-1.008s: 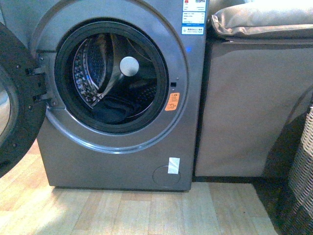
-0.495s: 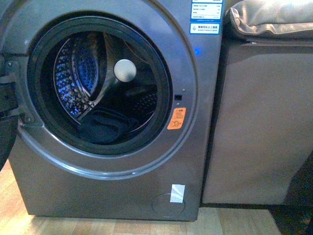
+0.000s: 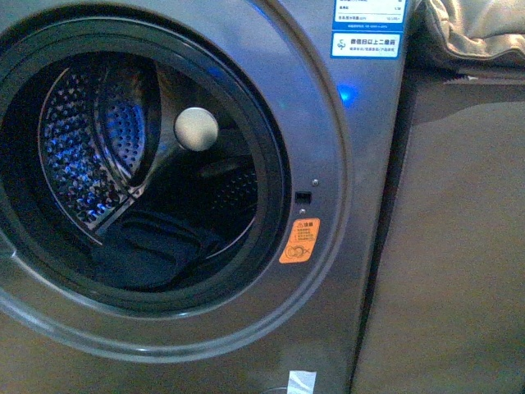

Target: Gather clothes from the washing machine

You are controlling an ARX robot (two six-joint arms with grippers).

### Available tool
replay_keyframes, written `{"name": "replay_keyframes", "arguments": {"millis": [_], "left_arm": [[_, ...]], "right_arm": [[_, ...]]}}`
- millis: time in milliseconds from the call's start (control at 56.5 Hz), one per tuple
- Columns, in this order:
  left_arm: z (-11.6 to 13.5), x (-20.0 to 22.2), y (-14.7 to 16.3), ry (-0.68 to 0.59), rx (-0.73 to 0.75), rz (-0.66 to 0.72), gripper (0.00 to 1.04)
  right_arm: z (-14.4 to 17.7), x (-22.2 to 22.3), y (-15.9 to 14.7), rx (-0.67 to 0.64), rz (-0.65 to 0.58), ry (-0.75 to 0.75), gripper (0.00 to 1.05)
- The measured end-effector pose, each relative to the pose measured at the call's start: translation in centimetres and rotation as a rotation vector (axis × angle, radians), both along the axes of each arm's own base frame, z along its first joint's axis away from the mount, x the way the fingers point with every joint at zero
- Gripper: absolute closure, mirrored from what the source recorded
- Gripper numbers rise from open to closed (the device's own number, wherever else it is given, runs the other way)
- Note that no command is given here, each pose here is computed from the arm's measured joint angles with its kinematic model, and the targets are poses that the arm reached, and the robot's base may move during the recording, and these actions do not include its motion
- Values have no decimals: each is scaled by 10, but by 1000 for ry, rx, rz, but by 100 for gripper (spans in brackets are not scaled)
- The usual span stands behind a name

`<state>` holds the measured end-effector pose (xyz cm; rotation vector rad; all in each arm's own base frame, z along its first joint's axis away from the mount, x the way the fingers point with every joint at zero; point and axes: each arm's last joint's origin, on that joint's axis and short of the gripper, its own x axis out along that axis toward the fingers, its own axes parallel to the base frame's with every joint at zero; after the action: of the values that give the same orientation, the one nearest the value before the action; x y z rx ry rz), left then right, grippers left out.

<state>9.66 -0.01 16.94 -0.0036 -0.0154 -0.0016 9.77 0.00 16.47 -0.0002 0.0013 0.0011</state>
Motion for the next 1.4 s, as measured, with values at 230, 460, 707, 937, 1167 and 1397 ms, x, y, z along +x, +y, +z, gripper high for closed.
{"name": "replay_keyframes", "arguments": {"millis": [230, 460, 707, 937, 1167, 1397], "left_arm": [[0, 0, 0, 0, 0, 0, 7], [-5, 4, 2, 157, -126, -199, 7], [10, 42, 6, 221, -191, -287, 7], [21, 109, -6, 274, -146, -328, 7], [12, 175, -25, 365, -92, -333, 7], [-7, 224, -40, 422, -30, -313, 7]], "right_arm": [[0, 0, 0, 0, 0, 0, 7], [0, 0, 0, 0, 0, 0, 7], [0, 0, 0, 0, 0, 0, 7], [0, 0, 0, 0, 0, 0, 7], [0, 0, 0, 0, 0, 0, 7], [0, 0, 0, 0, 0, 0, 7]]}}
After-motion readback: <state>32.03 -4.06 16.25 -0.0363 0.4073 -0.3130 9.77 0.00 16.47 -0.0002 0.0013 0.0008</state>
